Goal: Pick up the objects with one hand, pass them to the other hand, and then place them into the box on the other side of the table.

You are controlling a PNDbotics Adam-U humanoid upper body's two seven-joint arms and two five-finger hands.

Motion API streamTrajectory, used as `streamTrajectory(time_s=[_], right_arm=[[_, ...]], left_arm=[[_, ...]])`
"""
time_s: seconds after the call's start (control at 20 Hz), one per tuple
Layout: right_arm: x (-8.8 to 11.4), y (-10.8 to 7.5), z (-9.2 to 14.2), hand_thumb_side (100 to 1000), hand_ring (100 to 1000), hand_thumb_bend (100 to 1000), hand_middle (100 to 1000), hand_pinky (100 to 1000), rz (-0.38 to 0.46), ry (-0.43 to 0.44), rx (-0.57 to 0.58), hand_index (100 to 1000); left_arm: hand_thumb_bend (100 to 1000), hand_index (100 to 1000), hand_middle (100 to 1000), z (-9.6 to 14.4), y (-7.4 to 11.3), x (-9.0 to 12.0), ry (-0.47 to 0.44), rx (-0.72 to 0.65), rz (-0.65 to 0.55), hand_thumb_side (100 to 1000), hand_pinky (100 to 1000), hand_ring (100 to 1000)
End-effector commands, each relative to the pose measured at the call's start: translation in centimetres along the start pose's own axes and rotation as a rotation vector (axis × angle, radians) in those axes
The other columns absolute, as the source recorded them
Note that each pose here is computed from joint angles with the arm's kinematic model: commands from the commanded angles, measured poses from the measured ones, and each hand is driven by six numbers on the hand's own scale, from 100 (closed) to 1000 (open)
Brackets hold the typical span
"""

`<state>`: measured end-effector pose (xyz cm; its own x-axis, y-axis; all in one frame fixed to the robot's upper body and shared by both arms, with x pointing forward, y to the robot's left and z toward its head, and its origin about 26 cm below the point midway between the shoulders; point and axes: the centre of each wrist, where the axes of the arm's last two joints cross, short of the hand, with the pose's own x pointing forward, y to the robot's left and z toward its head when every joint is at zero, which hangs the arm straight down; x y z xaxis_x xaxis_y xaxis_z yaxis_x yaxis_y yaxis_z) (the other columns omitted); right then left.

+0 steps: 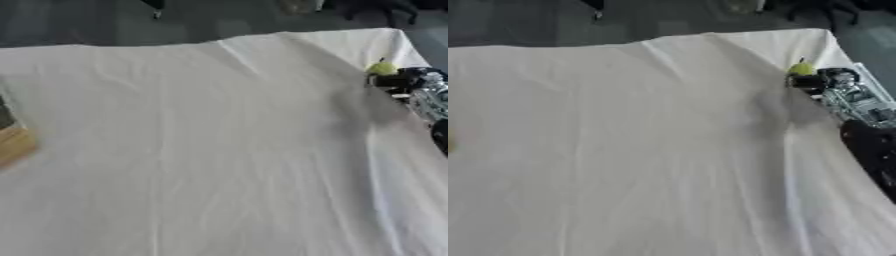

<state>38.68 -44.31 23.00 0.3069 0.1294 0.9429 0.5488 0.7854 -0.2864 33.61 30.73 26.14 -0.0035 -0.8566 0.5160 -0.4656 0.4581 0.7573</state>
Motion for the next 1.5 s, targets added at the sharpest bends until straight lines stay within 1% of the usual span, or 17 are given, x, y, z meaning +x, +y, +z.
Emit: streamTrajectory(time_s=[0.05, 0.1, 0.2, 0.25, 0.35, 0.5, 0.55, 0.6, 0.7, 0.75, 0.85, 0.95, 1.15, 1.3, 1.5], right_arm=[[1.95, -1.74, 0.27, 100, 728, 341, 619, 854, 0.103, 0.118, -0.238, 737], [1.95, -1.71, 0.24, 100, 729, 347, 620, 854, 0.099, 0.118, -0.234, 738], [1.88, -1.73, 0.13, 100, 724, 287, 613, 853, 0.097, 0.12, -0.237, 729], [1.86, -1.72, 0.08, 100, 725, 289, 613, 853, 0.096, 0.122, -0.239, 729], [1.83, -1.67, 0.03, 100, 732, 332, 623, 855, 0.091, 0.125, -0.234, 741], [1.77, -1.7, -0.03, 100, 735, 351, 628, 855, 0.078, 0.125, -0.22, 748], [1.74, -1.73, -0.06, 100, 735, 343, 627, 855, 0.073, 0.125, -0.219, 748], [1.68, -1.77, -0.11, 100, 733, 313, 625, 854, 0.071, 0.126, -0.22, 744], [1.59, -1.82, -0.2, 100, 724, 186, 606, 851, 0.073, 0.131, -0.229, 727], [1.56, -1.79, -0.22, 100, 719, 149, 594, 849, 0.076, 0.133, -0.233, 717], [1.53, -1.65, -0.15, 100, 712, 100, 578, 848, 0.095, 0.134, -0.237, 705], [1.59, -1.56, -0.04, 100, 707, 100, 566, 851, 0.121, 0.132, -0.24, 697], [1.7, -1.57, 0.08, 100, 671, 100, 501, 848, 0.183, 0.121, -0.284, 653], [1.81, -1.52, 0.19, 100, 657, 100, 489, 848, 0.232, 0.113, -0.329, 645], [2.21, -1.51, 0.56, 100, 645, 100, 475, 851, 0.272, 0.083, -0.37, 637]], left_arm=[[100, 793, 667, -0.28, 1.1, 0.16, -0.018, 0.029, -0.028, 629, 621, 702], [100, 793, 667, -0.28, 1.1, 0.16, -0.018, 0.028, -0.028, 629, 621, 702], [100, 793, 668, -0.27, 1.09, 0.14, -0.018, 0.027, -0.029, 629, 621, 702], [100, 793, 669, -0.27, 1.07, 0.13, -0.017, 0.026, -0.03, 629, 622, 702], [100, 793, 669, -0.28, 1.05, 0.11, -0.015, 0.024, -0.031, 628, 623, 703], [100, 793, 669, -0.28, 1.07, 0.13, -0.015, 0.023, -0.034, 625, 623, 703], [100, 793, 669, -0.28, 1.08, 0.13, -0.015, 0.023, -0.034, 625, 623, 703], [100, 793, 669, -0.29, 1.08, 0.13, -0.015, 0.023, -0.035, 625, 623, 703], [100, 793, 669, -0.28, 1.06, 0.15, -0.015, 0.022, -0.035, 627, 624, 703], [100, 793, 669, -0.27, 1.03, 0.15, -0.015, 0.021, -0.035, 627, 624, 704], [100, 794, 670, -0.26, 0.99, 0.16, -0.015, 0.018, -0.035, 627, 624, 704], [100, 794, 669, -0.26, 0.99, 0.15, -0.015, 0.017, -0.036, 626, 624, 704], [100, 795, 670, -0.25, 1.0, 0.13, -0.015, 0.017, -0.036, 627, 624, 704], [100, 795, 670, -0.23, 0.96, 0.09, -0.013, 0.015, -0.037, 627, 624, 704], [100, 796, 671, -0.23, 0.96, 0.03, -0.011, 0.013, -0.038, 630, 625, 704]])
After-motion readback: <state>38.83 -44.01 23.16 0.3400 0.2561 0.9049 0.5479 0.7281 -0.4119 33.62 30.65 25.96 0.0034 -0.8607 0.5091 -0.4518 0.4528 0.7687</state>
